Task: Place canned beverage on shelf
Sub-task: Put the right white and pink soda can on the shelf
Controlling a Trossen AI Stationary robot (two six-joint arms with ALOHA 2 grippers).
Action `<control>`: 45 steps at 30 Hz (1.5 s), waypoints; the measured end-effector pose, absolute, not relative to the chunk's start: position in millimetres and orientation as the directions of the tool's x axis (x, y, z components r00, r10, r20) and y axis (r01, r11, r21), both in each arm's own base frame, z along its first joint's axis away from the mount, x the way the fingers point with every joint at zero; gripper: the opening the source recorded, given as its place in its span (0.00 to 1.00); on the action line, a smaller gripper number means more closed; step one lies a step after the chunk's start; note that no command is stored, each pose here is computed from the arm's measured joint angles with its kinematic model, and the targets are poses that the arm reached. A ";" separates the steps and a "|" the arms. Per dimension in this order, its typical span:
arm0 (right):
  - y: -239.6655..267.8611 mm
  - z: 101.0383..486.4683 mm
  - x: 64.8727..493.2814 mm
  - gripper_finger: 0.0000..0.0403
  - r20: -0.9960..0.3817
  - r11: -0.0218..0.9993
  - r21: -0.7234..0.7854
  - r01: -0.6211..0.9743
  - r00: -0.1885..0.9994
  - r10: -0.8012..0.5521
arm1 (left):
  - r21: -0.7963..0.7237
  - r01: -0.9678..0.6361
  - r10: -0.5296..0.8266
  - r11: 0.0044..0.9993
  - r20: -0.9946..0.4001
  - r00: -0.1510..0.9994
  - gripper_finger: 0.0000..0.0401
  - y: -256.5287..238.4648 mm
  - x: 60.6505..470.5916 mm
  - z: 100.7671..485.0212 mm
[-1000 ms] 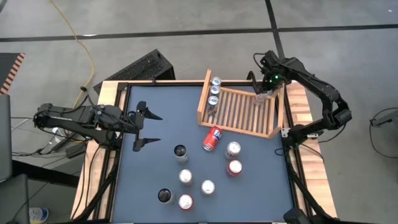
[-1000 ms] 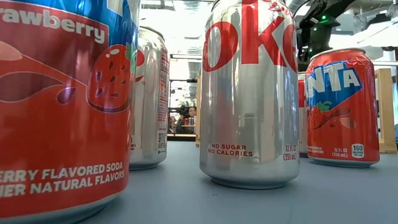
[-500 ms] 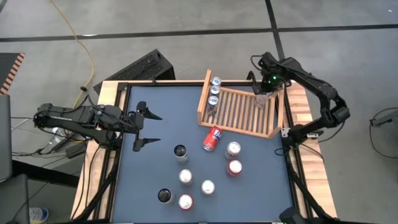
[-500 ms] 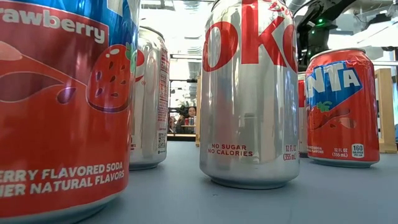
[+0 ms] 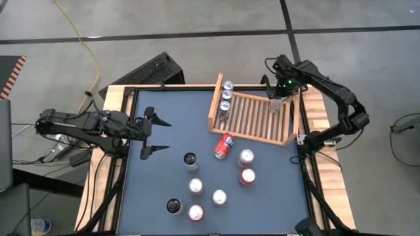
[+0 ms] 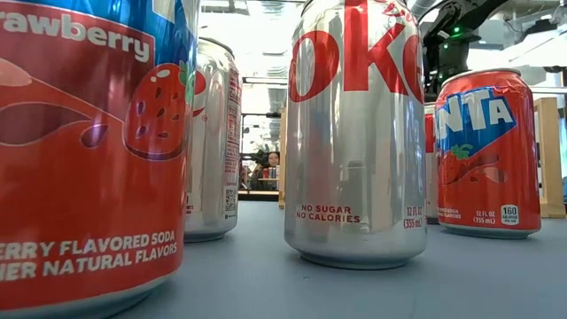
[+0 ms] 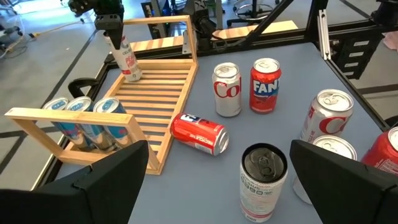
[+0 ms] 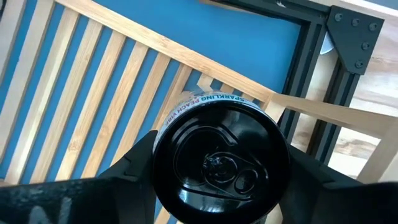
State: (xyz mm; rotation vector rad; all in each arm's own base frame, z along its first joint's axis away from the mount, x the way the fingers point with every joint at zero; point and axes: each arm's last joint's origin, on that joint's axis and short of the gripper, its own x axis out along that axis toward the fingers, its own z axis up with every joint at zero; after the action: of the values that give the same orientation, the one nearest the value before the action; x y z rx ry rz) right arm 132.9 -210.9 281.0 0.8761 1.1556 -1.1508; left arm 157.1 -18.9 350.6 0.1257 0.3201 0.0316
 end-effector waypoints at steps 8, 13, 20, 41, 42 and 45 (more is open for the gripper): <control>-211.0 280.8 132.9 0.56 -0.975 0.214 -0.041 0.976 0.007 -0.222 | 0.127 -0.011 0.051 0.992 -0.312 0.949 0.95 -18.8 157.1 350.6; -209.9 271.7 132.2 0.56 -0.977 0.215 -0.050 0.975 -0.003 -0.214 | 0.127 -0.012 0.051 0.992 -0.312 0.949 0.95 -18.9 157.2 350.5; -209.7 267.8 132.2 0.56 -0.975 0.218 -0.049 0.975 0.001 -0.224 | 0.128 -0.011 0.051 0.992 -0.312 0.949 0.95 -18.9 157.2 350.6; -208.1 263.5 132.1 0.76 -0.986 0.251 -0.014 0.968 0.029 -0.166 | 0.129 -0.010 0.050 0.992 -0.312 0.949 0.95 -18.9 157.1 350.6; -207.8 263.5 131.9 0.77 -0.986 0.246 -0.014 0.969 0.027 -0.163 | 0.129 -0.010 0.051 0.992 -0.312 0.949 0.95 -18.9 157.1 350.6; -207.6 263.5 131.8 0.80 -0.986 0.228 -0.013 0.974 0.025 -0.162 | 0.129 -0.010 0.050 0.992 -0.312 0.949 0.95 -18.9 157.1 350.6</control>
State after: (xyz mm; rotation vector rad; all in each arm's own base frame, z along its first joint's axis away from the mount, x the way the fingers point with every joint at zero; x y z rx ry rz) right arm 131.8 -207.6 263.5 0.9246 1.1843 -1.1083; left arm 157.1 -18.9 350.6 0.1268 0.3201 0.0308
